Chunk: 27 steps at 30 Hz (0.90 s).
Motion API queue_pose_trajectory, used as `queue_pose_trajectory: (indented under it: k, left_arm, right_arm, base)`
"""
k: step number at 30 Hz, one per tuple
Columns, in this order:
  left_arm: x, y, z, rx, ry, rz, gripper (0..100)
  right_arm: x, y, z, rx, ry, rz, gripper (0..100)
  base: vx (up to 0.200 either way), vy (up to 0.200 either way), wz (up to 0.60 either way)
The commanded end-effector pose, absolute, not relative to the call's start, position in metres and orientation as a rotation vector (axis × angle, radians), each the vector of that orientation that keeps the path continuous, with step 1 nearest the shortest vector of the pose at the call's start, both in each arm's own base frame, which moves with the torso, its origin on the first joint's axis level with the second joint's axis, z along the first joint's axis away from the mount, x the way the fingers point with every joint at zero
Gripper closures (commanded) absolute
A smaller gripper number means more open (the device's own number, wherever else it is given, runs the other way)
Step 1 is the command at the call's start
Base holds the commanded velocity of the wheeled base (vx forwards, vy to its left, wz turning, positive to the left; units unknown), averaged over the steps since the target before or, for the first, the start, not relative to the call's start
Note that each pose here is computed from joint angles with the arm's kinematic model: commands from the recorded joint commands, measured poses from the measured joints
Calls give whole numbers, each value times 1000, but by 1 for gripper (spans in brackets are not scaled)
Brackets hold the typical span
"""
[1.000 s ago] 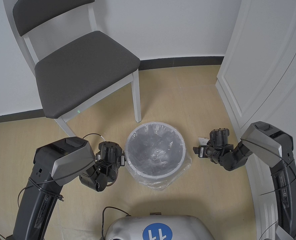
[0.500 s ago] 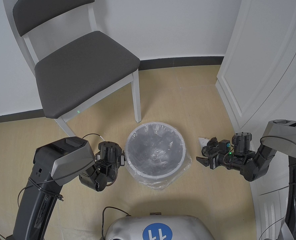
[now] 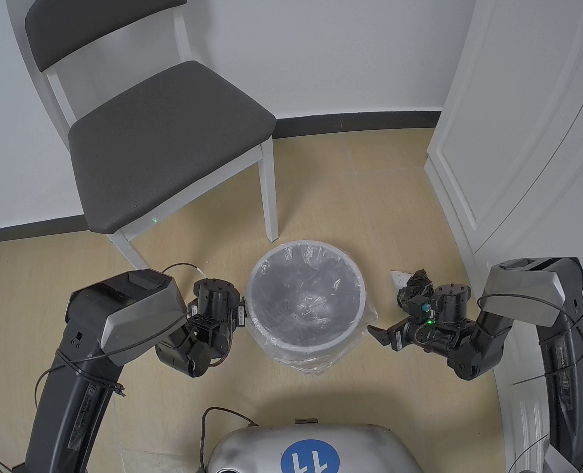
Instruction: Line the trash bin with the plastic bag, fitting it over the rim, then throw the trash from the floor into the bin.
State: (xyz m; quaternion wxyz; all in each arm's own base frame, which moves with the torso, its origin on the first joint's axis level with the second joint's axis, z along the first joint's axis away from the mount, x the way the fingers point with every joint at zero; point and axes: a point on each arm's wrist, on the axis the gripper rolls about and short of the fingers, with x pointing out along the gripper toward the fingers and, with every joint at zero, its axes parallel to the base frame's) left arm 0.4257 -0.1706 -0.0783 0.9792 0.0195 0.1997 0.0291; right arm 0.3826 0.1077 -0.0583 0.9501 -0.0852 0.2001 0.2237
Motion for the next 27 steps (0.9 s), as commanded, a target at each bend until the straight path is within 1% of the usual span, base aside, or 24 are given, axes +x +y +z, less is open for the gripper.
queue_pose_trajectory:
  k: [1, 5, 6, 7, 11, 17, 22, 27]
  left_arm:
    - [426, -171, -78, 39, 402, 59, 0]
    - [426, -171, -78, 39, 402, 59, 0]
    - [426, -171, -78, 39, 402, 59, 0]
    - [426, -171, -78, 37, 400, 59, 0]
    - [426, -171, -78, 37, 400, 59, 0]
    - [426, -171, -78, 38, 399, 60, 0]
    - [425, -171, -78, 41, 394, 58, 0]
    - [420, -163, -80, 79, 404, 64, 0]
  right_arm:
    - [396, 122, -76, -159, 397, 398, 0]
    - [416, 131, -76, -139, 338, 268, 0]
    - [416, 132, -76, -138, 335, 265, 0]
    - [425, 135, -77, -122, 308, 217, 0]
    - [436, 143, -77, -110, 260, 157, 0]
    - [463, 158, -81, -91, 155, 15, 0]
    - [464, 161, -82, -67, 146, 16, 0]
    - [465, 162, -82, -62, 169, 15, 0]
  base:
    - [0, 0, 0]
    - [0, 0, 0]
    - [0, 0, 0]
    - [0, 0, 0]
    - [0, 0, 0]
    - [0, 0, 0]
    - [0, 0, 0]
    - [0, 0, 0]
